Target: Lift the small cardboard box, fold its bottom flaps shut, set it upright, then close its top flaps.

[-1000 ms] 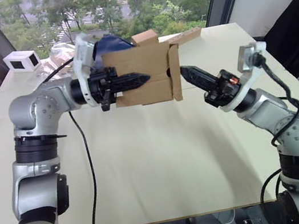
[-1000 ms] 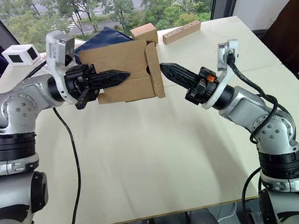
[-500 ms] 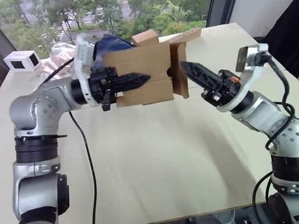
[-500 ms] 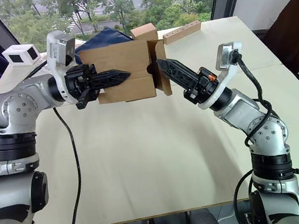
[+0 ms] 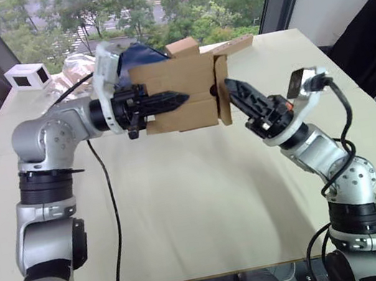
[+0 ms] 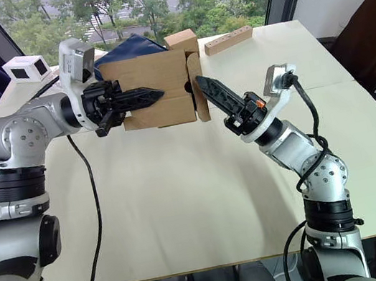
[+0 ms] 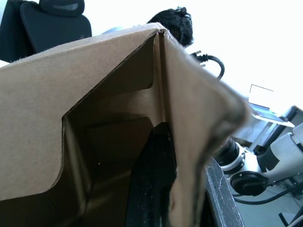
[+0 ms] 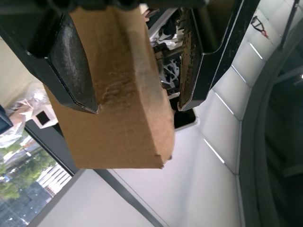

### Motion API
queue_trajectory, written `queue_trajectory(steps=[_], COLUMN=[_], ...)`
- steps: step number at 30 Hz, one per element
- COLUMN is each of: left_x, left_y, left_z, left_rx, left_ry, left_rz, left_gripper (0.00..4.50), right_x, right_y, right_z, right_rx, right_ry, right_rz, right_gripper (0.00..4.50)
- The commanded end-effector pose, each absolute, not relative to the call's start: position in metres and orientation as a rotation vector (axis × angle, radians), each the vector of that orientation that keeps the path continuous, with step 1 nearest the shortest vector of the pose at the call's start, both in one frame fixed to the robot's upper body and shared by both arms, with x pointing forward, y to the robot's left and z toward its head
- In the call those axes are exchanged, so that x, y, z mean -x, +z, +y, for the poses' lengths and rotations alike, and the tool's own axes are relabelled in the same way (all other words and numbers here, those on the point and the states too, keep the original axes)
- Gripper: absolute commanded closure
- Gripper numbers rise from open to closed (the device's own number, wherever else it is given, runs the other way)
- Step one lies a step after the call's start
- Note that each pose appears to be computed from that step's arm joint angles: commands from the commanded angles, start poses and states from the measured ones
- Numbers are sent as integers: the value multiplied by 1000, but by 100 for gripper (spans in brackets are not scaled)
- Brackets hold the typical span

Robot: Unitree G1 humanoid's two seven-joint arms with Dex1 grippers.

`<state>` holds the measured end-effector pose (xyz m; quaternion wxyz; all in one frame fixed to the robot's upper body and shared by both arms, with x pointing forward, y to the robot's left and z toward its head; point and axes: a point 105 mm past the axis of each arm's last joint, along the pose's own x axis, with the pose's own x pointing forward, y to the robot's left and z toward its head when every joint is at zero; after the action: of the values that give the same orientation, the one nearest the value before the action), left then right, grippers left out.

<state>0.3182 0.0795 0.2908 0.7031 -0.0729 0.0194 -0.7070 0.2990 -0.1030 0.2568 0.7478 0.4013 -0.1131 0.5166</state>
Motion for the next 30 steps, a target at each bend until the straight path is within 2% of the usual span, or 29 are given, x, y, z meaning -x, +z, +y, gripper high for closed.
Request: queue_trajectory(steps=[1,3,4,5,9,21,30], left_x=[-312,-312,-312,-313,-313,-315,-318], left_y=[309,308,308,309,309,306,306], left_z=[81,81,82,82,82,78,75], left_rx=[147,150,151,154,156,175,186], left_ry=[-1591,-1591,-1590,-1589,-1587,-1577,-1573], left_rz=[-24,-25,-25,-25,-28,-44,-55], left_gripper=[450,450,450,450,450,450,450], right_x=[-297,-299,-300,-301,-304,-301,-284], right_y=[264,264,264,265,266,271,272], right_z=[-103,-104,-104,-104,-103,-91,-65], right_rx=[-870,-870,-871,-874,-870,-904,-917], right_ry=[1136,1117,1111,1103,1088,1084,1206], right_rz=[-283,-291,-295,-301,-309,-342,-295], right_gripper=[171,171,224,243,396,396,396])
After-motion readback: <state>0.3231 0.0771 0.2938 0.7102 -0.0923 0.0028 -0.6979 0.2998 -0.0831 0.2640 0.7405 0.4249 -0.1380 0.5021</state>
